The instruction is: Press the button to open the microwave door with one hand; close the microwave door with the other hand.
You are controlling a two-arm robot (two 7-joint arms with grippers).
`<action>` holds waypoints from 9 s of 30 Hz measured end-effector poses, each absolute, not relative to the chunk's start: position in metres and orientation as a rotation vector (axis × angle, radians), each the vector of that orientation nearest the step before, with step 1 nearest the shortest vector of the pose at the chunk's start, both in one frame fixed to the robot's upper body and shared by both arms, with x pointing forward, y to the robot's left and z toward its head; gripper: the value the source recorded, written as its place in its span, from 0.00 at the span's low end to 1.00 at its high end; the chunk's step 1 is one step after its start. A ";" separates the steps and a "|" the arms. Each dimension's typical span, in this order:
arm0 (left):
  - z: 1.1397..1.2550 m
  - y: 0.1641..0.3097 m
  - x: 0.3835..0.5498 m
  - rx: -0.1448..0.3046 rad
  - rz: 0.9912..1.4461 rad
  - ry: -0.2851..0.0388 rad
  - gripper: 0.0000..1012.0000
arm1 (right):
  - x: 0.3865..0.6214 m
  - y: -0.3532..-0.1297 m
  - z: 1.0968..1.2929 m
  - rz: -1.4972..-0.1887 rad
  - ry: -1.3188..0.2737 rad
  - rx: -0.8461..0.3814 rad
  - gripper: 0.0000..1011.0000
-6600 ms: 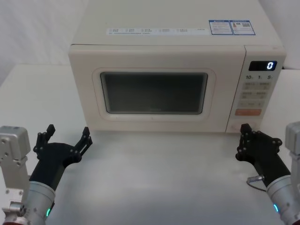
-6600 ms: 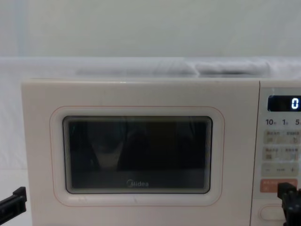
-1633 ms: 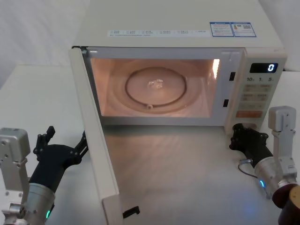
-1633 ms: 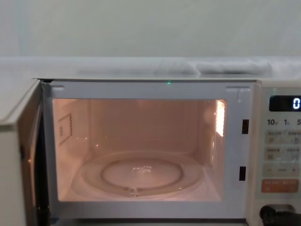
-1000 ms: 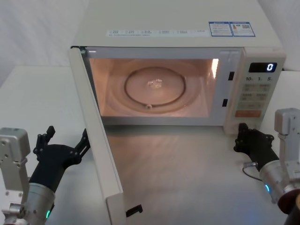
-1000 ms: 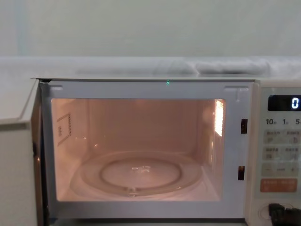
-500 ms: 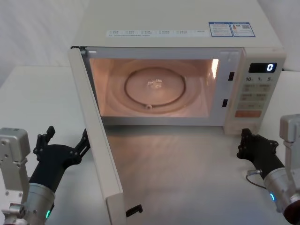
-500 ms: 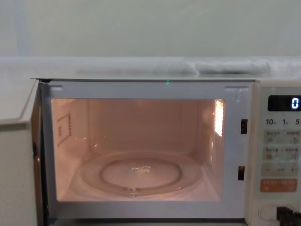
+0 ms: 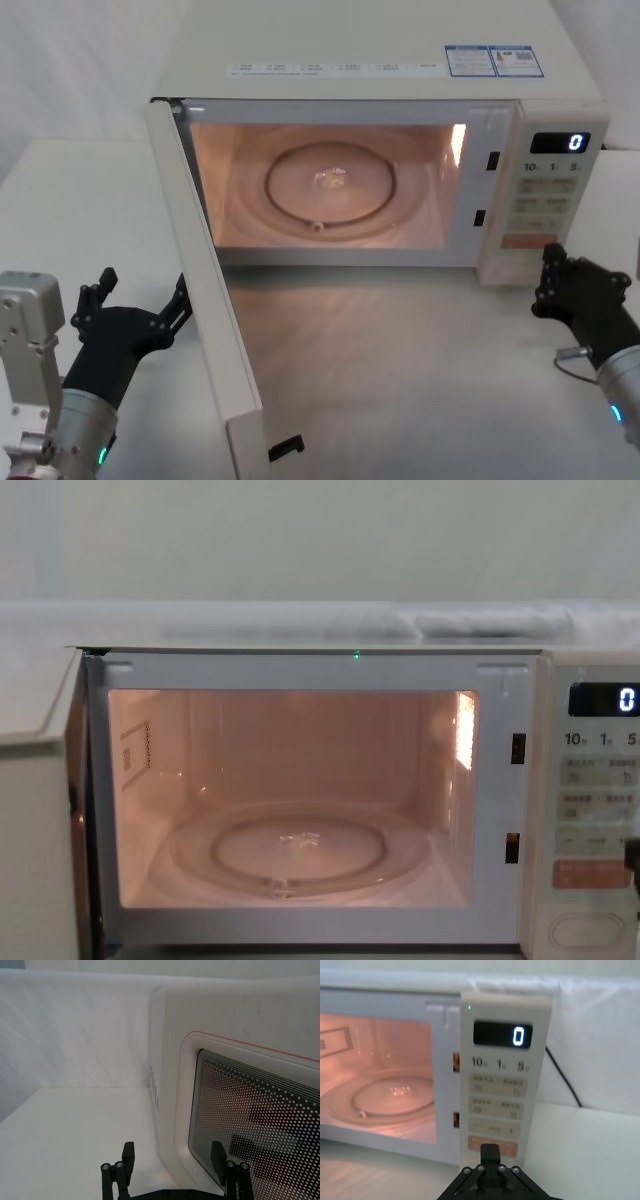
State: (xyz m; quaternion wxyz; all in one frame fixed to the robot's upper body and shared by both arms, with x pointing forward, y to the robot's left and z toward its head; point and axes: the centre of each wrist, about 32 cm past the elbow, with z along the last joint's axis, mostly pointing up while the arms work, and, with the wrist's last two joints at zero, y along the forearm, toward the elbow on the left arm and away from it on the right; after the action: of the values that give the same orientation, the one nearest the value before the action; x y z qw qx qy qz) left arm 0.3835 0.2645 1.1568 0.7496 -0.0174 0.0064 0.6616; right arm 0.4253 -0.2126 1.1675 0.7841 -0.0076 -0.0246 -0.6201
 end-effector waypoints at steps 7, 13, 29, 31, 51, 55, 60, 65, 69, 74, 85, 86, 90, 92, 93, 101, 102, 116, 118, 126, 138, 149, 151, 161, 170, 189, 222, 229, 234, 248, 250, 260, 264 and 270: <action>1.157 0.265 0.384 -0.038 1.446 0.014 0.99 | 0.418 -0.221 1.182 -1.345 -0.102 -0.011 0.00; 1.157 0.265 0.384 -0.038 1.446 0.014 0.99 | 0.413 -0.238 1.188 -1.356 -0.106 -0.011 0.00; 1.157 0.265 0.384 -0.038 1.446 0.014 0.99 | 0.406 -0.269 1.188 -1.386 -0.077 -0.039 0.00; 1.157 0.265 0.384 -0.038 1.446 0.014 0.99 | 0.406 -0.268 1.188 -1.385 -0.077 -0.038 0.00; 1.157 0.265 0.384 -0.038 1.446 0.014 0.99 | 0.407 -0.266 1.188 -1.381 -0.080 -0.036 0.52; 1.157 0.265 0.384 -0.038 1.446 0.014 0.99 | 0.407 -0.266 1.188 -1.381 -0.080 -0.035 0.64; 1.157 0.265 0.384 -0.038 1.446 0.014 0.99 | 0.407 -0.265 1.188 -1.381 -0.081 -0.036 0.79; 1.157 0.265 0.384 -0.038 1.446 0.014 0.99 | 0.407 -0.265 1.188 -1.380 -0.081 -0.035 0.93; 1.157 0.265 0.384 -0.038 1.446 0.014 0.99 | 0.407 -0.265 1.188 -1.380 -0.081 -0.035 0.99; 1.157 0.265 0.384 -0.038 1.446 0.014 0.99 | 0.407 -0.265 1.188 -1.380 -0.081 -0.035 0.99; 1.157 0.265 0.384 -0.038 1.446 0.014 0.84 | 0.407 -0.265 1.188 -1.380 -0.081 -0.035 0.99; 1.157 0.265 0.384 -0.038 1.446 0.014 0.83 | 0.407 -0.265 1.188 -1.380 -0.080 -0.035 0.99; 1.157 0.265 0.384 -0.038 1.446 0.014 0.71 | 0.407 -0.265 1.188 -1.380 -0.081 -0.035 0.99; 1.157 0.265 0.384 -0.038 1.446 0.014 0.64 | 0.407 -0.265 1.188 -1.380 -0.080 -0.035 0.99; 1.157 0.265 0.384 -0.038 1.446 0.014 0.61 | 0.407 -0.265 1.188 -1.380 -0.080 -0.035 0.99; 1.157 0.265 0.384 -0.038 1.446 0.014 0.35 | 0.407 -0.265 1.188 -1.380 -0.081 -0.035 0.99; 1.157 0.265 0.384 -0.038 1.446 0.014 0.30 | 0.407 -0.265 1.188 -1.380 -0.081 -0.035 0.99; 1.157 0.265 0.384 -0.038 1.446 0.014 0.00 | 0.407 -0.265 1.188 -1.380 -0.080 -0.036 0.99; 1.157 0.265 0.384 -0.038 1.446 0.014 0.00 | 0.407 -0.265 1.188 -1.380 -0.080 -0.035 0.99; 1.157 0.265 0.384 -0.038 1.446 0.014 0.00 | 0.407 -0.265 1.188 -1.380 -0.081 -0.035 0.99; 1.157 0.265 0.384 -0.038 1.446 0.014 0.00 | 0.407 -0.265 1.188 -1.380 -0.080 -0.035 0.99; 1.169 0.267 0.380 -0.009 1.411 -0.005 0.00 | 0.407 -0.265 1.188 -1.380 -0.080 -0.036 0.99; 1.174 0.268 0.377 0.006 1.408 -0.012 0.00 | 0.407 -0.265 1.188 -1.380 -0.081 -0.036 0.99; 1.193 0.283 0.359 0.039 1.408 -0.039 0.00 | 0.407 -0.265 1.188 -1.380 -0.081 -0.035 0.99; 1.217 0.296 0.346 -0.037 1.351 -0.085 0.00 | 0.407 -0.265 1.188 -1.380 -0.081 -0.036 0.99; 1.254 0.262 0.369 -0.108 0.950 -0.109 0.00 | 0.407 -0.265 1.188 -1.380 -0.081 -0.035 0.99; 1.238 0.177 0.457 -0.103 0.675 -0.091 0.00 | 0.407 -0.265 1.188 -1.380 -0.081 -0.035 0.99; 1.237 0.167 0.469 -0.108 0.688 -0.110 0.00 | 0.407 -0.265 1.188 -1.380 -0.081 -0.035 0.99; 1.237 0.163 0.474 -0.113 0.696 -0.127 0.00 | 0.407 -0.265 1.188 -1.380 -0.081 -0.035 0.99; 1.244 0.152 0.492 -0.095 0.710 -0.152 0.00 | 0.407 -0.265 1.188 -1.380 -0.081 -0.035 0.99; 1.244 0.150 0.495 -0.088 0.712 -0.155 0.00 | 0.407 -0.265 1.188 -1.380 -0.080 -0.036 0.99; 1.245 0.144 0.505 -0.065 0.725 -0.156 0.00 | 0.407 -0.265 1.188 -1.380 -0.080 -0.036 0.99; 1.245 0.141 0.509 -0.062 0.732 -0.158 0.00 | 0.407 -0.265 1.188 -1.380 -0.081 -0.035 0.99; 1.245 0.138 0.514 -0.058 0.748 -0.160 0.00 | 0.407 -0.265 1.188 -1.380 -0.081 -0.035 0.99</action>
State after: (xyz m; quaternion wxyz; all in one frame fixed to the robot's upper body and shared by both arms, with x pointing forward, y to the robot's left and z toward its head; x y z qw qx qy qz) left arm 0.5143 0.1380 1.2451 0.9274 -0.0284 -0.0779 0.3649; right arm 0.4075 -0.2653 1.1877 0.7703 -0.0163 -0.0371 -0.6364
